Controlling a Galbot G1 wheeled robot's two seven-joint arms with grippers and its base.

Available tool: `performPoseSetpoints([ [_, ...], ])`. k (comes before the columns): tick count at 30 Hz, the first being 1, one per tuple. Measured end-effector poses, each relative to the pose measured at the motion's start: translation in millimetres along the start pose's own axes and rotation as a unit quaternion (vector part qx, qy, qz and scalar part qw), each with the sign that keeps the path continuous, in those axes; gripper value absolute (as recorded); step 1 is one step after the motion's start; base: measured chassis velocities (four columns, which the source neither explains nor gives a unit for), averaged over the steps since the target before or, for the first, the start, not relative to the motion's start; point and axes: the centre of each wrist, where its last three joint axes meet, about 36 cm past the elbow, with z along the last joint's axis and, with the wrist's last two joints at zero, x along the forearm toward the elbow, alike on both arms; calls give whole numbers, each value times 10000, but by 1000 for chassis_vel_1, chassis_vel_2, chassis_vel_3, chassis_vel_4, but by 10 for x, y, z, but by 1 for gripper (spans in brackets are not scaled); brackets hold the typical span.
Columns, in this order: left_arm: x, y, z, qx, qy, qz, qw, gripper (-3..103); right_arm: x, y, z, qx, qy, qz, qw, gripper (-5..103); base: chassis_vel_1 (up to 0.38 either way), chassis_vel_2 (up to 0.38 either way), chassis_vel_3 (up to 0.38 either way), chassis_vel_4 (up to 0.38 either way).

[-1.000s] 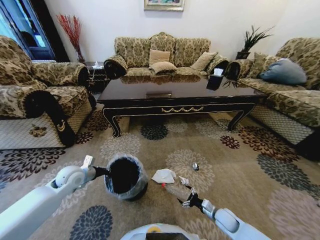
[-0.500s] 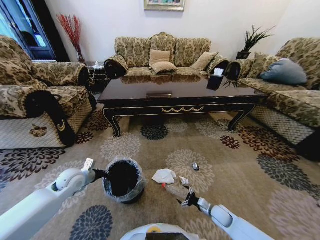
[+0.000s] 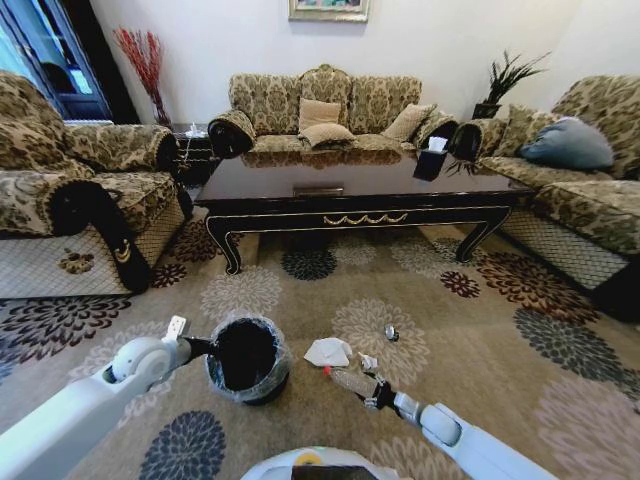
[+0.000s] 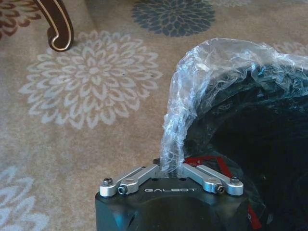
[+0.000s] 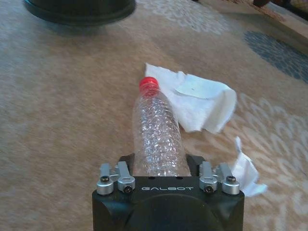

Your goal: Move to the front of the table and pick up the trash from the floor, then place it into the trash bin.

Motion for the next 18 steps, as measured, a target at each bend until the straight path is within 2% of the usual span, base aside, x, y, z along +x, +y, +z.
performPoseSetpoints([
  [4,10,10,0,71,-29,-26,10000,0,8,83,10,-8,15,-61,10000,41,0,0,0,0],
  [6,18,13,-5,86,-39,-24,10000,0,5,94,29,-6,26,-60,10000,41,0,0,0,0],
  [9,29,11,-14,137,-60,-9,9999,0,6,90,53,22,27,-43,10000,30,0,0,0,0],
  [10,29,11,-14,137,-60,-9,9999,0,6,90,53,22,27,-43,10000,30,0,0,0,0],
  [13,18,-2,-6,149,-58,-43,9999,0,45,64,40,5,6,18,10000,20,0,0,0,0],
  [18,-16,-27,14,150,-59,-78,9998,0,168,19,-42,-181,-165,303,9992,19,0,0,0,0],
])
